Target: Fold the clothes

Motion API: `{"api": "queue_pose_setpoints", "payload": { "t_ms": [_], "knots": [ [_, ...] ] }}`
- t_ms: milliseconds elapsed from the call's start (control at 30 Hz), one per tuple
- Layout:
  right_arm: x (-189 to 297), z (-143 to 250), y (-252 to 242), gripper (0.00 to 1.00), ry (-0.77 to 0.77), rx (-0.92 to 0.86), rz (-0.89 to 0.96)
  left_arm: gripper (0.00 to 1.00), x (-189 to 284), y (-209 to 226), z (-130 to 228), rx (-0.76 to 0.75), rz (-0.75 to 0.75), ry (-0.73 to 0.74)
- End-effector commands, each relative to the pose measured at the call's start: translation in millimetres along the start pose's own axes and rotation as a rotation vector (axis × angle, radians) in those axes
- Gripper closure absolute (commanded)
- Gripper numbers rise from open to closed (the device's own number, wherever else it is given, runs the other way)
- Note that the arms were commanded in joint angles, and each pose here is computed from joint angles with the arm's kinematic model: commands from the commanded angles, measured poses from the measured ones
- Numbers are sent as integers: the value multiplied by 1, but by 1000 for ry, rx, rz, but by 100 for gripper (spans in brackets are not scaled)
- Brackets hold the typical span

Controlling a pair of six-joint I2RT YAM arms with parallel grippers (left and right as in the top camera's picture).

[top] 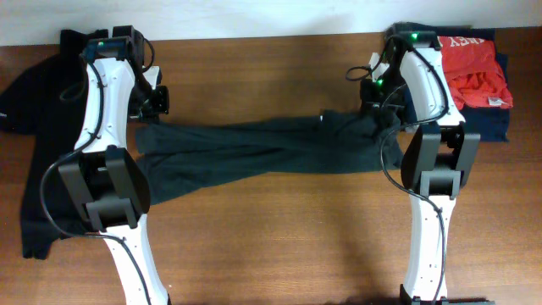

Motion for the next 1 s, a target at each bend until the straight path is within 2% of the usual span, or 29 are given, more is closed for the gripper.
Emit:
{"api": "queue_pose_setpoints", "payload": {
  "t_ms": [0,100,300,467,700,800,967],
  "knots": [
    [0,0,7,79,-6,9,-21,99,11,4,0,-11,-2,-28],
    [0,-3,7,96,-27,13,-23,99,11,4,0,-11,-2,-29],
    [41,-24,10,97,-182,28,-39,100,15,4,-8,-12,-7,-76],
    [88,-46,11,96,-386,50,-51,99,49,8,-34,-11,-27,-269],
    [110,-71,21,96,-571,105,-144,99,88,12,-72,-13,-56,-562],
    [124,-76,28,96,-635,139,-185,100,92,12,-79,-14,-60,-611],
    [183,-66,43,96,-769,208,-203,99,94,12,-81,-14,-61,-625]
  ]
}}
Point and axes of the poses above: each gripper's point midway between its finger pads, its own x axis back along the fingers, its own y axis along the line the jaws close on, z = x × y, the point moved 8 cm from there along x, back along the fingers, and after that the axes turned 4 degrees about -x, right-handed, at the moved point
